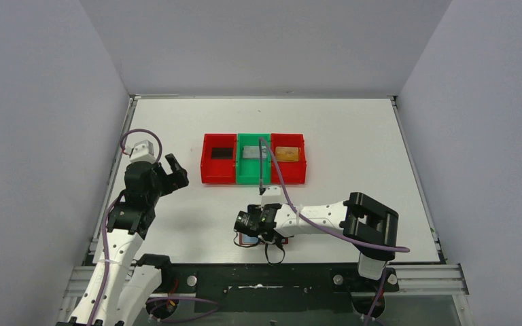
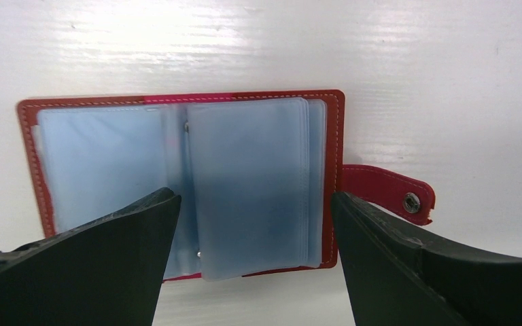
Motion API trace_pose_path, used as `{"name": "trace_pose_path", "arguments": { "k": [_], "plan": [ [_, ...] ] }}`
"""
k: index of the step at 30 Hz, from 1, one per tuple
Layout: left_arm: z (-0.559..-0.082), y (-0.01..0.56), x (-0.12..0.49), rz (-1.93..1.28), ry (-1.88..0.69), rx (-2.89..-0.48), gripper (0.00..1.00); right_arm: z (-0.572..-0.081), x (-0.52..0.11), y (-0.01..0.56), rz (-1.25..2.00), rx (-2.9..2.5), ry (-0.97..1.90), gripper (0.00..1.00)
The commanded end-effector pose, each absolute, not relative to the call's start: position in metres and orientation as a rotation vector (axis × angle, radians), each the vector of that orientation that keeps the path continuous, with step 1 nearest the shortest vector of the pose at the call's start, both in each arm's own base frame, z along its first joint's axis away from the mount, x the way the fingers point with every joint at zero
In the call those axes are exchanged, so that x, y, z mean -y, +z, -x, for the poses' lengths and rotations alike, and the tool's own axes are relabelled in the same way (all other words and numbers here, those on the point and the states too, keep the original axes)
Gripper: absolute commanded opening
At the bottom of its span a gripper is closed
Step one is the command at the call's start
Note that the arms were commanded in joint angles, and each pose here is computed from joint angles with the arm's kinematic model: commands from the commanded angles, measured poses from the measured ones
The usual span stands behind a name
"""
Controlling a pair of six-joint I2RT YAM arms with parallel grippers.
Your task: Take the credit cards out of the card holder
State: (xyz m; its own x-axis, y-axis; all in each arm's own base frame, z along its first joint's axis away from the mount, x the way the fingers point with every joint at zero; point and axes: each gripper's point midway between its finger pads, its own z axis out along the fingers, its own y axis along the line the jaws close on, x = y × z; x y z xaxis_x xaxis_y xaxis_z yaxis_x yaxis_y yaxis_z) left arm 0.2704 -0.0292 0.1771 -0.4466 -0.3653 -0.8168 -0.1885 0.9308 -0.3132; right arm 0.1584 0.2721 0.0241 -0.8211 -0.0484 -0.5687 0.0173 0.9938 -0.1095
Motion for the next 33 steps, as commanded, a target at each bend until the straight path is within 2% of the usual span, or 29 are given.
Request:
{"name": "trace_pose_path", "arguments": {
  "k": [1,9,11,13,22,33],
  "plan": [
    [-0.279,0.193,0.030,0.371,-0.231,-1.987,0.96,-0.158,-0.276,0.008,-0.016,-2.560,-0.066,0.82],
    [-0.279,0.193,0.030,0.370,-0.230,-1.989,0.96,-0.162,-0.274,0.009,-0.008,-2.543,-0.076,0.49],
    [-0.279,0.192,0.031,0.369,-0.231,-1.991,0.96,-0.164,-0.276,0.015,-0.006,-2.525,-0.054,0.47],
    [-0.279,0.192,0.031,0.369,-0.232,-1.992,0.96,-0.166,-0.278,0.021,-0.002,-2.512,-0.036,0.50],
    [-0.279,0.193,0.030,0.371,-0.227,-1.991,0.96,-0.181,-0.289,0.083,0.012,-2.397,-0.013,0.77],
    [-0.278,0.196,0.019,0.432,-0.175,-1.962,0.96,-0.202,-0.274,0.147,-0.055,-2.218,0.114,0.85]
  ]
}}
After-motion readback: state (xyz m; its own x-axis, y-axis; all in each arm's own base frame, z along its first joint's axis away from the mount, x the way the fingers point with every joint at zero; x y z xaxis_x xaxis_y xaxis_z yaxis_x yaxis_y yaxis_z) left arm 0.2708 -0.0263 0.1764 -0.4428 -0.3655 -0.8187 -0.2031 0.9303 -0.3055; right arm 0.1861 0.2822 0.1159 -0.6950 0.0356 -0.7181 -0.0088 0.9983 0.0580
